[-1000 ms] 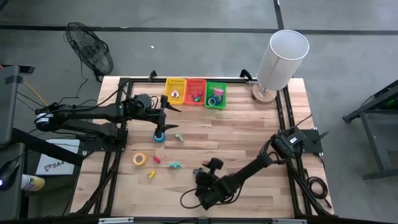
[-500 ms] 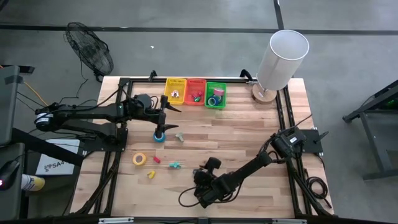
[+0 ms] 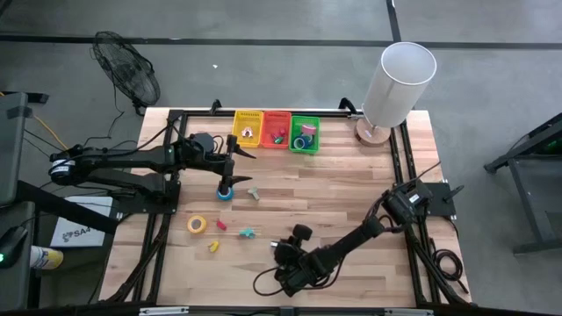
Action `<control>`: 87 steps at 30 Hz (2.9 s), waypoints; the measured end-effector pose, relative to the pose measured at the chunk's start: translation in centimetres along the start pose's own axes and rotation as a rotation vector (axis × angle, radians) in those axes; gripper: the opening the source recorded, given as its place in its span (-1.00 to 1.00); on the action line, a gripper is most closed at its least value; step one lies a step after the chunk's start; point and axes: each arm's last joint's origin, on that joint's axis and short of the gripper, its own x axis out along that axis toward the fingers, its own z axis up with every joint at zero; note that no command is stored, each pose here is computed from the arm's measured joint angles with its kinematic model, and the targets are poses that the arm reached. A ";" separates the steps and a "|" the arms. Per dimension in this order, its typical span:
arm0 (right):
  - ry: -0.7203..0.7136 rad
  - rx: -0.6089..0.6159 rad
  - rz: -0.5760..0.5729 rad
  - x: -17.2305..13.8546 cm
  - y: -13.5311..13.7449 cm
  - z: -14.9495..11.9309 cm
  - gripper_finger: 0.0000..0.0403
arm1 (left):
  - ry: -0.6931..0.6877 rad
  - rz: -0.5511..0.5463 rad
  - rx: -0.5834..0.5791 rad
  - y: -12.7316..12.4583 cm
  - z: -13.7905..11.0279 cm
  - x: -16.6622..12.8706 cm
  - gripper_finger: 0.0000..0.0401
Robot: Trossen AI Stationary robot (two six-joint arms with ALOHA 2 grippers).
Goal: Pick and place Stapler, Stapler remover, tape
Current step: Put the black staple remover into the yellow basket
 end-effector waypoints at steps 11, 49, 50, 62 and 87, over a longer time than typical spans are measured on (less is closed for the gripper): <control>-0.062 0.025 -0.041 -1.2 0.0 -0.1 -0.52 | 0.003 -0.002 -0.001 0.0 0.0 0.0 0.56; -0.414 -0.148 -0.406 -5.7 -7.8 11.7 -0.53 | -0.250 -0.174 0.256 -3.5 3.3 0.0 0.56; -0.428 -0.150 -0.404 -5.8 -7.9 12.1 -0.53 | -0.256 -0.181 0.268 -3.7 3.4 0.0 0.56; -0.492 -0.226 -0.401 -5.7 -8.4 14.7 -0.53 | -0.270 -0.172 0.308 -4.2 3.8 0.1 0.56; -0.502 -0.244 -0.396 -5.8 -8.3 14.9 -0.53 | -0.251 -0.140 0.293 -4.1 3.8 0.2 0.15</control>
